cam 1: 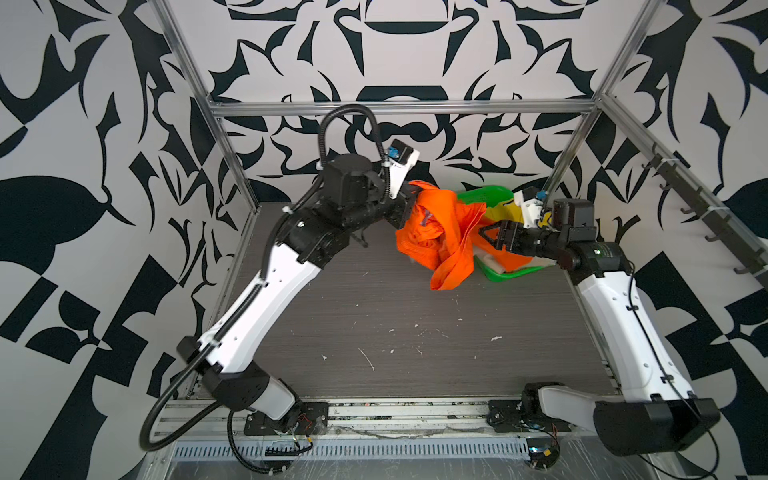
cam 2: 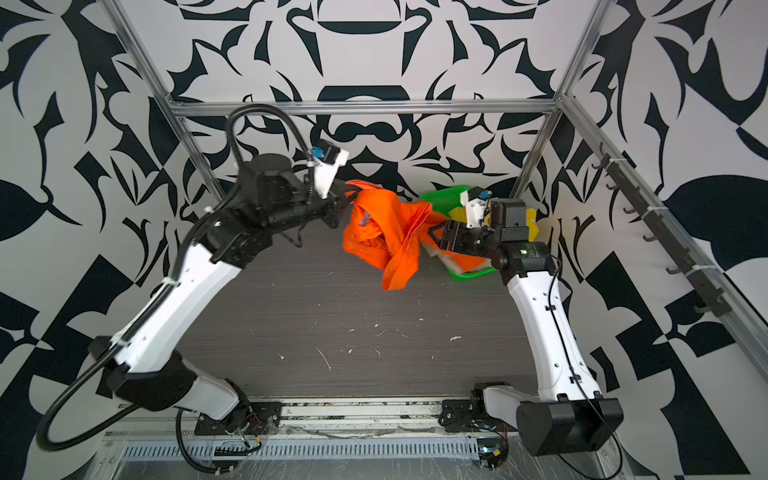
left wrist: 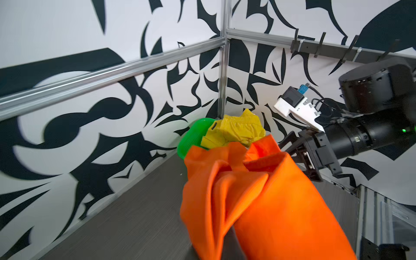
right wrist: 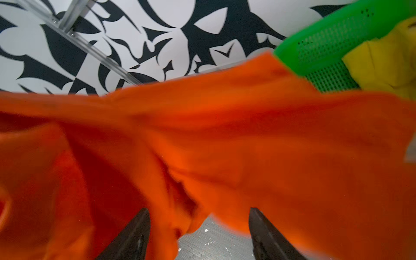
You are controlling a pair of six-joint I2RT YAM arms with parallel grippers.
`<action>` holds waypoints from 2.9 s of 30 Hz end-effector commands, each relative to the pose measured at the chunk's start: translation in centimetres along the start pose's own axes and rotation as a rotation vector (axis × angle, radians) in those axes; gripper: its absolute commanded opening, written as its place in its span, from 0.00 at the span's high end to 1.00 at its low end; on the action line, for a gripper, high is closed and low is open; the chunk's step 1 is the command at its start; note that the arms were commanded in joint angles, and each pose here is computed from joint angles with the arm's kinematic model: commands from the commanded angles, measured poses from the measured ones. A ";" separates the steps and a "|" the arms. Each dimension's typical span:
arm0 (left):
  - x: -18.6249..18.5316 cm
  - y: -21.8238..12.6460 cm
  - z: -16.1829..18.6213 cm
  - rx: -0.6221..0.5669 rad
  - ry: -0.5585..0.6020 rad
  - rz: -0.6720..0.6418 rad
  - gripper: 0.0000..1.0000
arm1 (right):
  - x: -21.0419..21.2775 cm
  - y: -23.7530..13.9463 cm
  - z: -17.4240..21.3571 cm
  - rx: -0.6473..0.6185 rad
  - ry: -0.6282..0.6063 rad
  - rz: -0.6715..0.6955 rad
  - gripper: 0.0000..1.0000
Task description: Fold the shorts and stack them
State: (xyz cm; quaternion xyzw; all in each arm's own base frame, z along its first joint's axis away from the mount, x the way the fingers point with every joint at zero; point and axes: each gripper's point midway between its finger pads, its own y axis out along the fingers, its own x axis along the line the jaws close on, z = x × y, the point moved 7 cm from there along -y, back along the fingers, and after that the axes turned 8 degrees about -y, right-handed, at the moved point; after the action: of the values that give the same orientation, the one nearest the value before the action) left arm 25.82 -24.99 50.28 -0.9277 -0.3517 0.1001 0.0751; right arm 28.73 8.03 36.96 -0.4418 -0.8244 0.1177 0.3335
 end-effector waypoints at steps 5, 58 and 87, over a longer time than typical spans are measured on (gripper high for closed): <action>3.4 -3.0 7.2 0.292 -0.055 -0.296 1.00 | 2.8 3.2 0.3 0.023 -0.069 -0.019 0.27; 12.4 -6.7 26.2 0.495 -0.665 -0.698 0.09 | -15.4 26.2 -4.0 0.189 -0.047 0.407 0.25; 18.8 -8.6 38.7 0.522 -1.258 -0.827 0.11 | 18.4 23.4 21.3 0.487 -0.776 0.052 0.04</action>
State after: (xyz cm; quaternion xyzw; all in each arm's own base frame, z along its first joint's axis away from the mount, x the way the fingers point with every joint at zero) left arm 24.10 -3.13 12.81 -0.4422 -0.6185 0.6378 0.1229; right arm 21.33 38.98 16.57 -0.2522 -0.8362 0.4692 0.1306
